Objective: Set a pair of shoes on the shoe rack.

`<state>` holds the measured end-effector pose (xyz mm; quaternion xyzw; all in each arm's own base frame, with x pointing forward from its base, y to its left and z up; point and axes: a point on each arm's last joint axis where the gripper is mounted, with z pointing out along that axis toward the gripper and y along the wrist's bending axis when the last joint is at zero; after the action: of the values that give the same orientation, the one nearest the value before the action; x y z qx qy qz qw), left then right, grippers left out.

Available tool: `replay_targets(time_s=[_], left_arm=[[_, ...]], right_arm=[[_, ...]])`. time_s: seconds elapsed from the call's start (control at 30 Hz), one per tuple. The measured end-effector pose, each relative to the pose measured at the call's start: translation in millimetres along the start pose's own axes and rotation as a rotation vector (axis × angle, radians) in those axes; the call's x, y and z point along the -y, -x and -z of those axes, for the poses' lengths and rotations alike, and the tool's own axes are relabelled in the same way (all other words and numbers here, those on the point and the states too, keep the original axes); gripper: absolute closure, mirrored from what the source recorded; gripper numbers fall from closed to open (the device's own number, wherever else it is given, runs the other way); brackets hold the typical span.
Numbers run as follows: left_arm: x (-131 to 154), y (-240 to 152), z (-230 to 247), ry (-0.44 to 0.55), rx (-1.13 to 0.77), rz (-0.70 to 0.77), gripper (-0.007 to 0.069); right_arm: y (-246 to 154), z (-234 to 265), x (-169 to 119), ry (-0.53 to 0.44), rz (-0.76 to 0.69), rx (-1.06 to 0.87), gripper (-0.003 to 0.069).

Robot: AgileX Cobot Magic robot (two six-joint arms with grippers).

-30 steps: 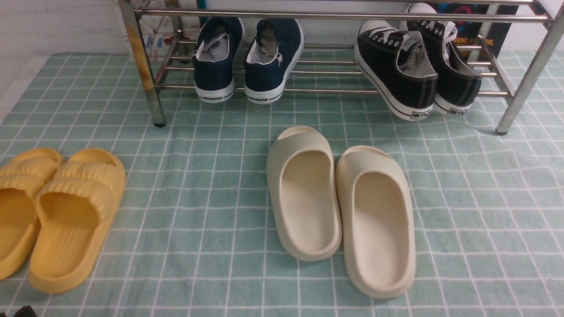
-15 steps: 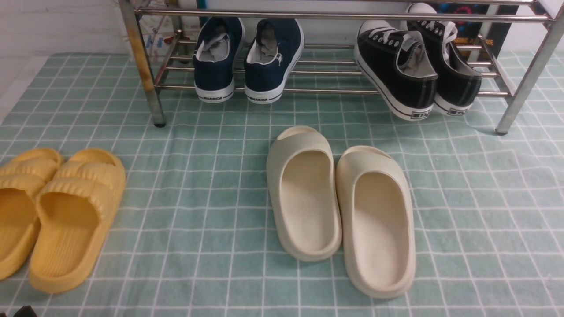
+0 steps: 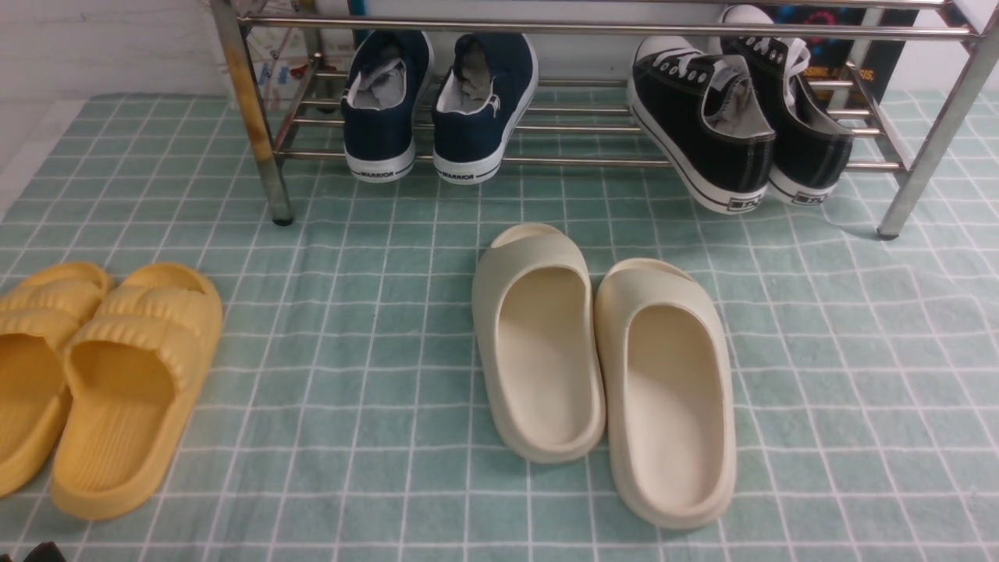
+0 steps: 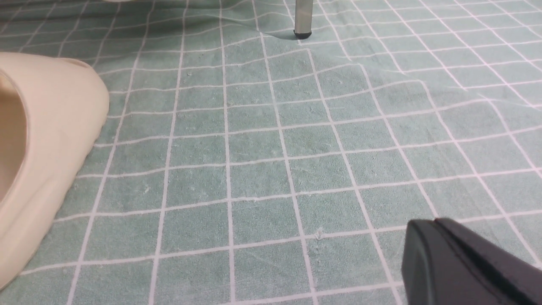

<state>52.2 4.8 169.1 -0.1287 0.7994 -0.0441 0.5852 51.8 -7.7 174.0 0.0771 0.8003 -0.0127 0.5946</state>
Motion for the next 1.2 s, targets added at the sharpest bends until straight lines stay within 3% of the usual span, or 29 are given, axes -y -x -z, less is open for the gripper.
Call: replay_targets(time_s=[1.2], left_arm=[[0.0, 0.0, 0.0, 0.0, 0.0, 0.0, 0.0386]], right_arm=[[0.0, 0.0, -0.1, 0.002, -0.002, 0.0, 0.0617]])
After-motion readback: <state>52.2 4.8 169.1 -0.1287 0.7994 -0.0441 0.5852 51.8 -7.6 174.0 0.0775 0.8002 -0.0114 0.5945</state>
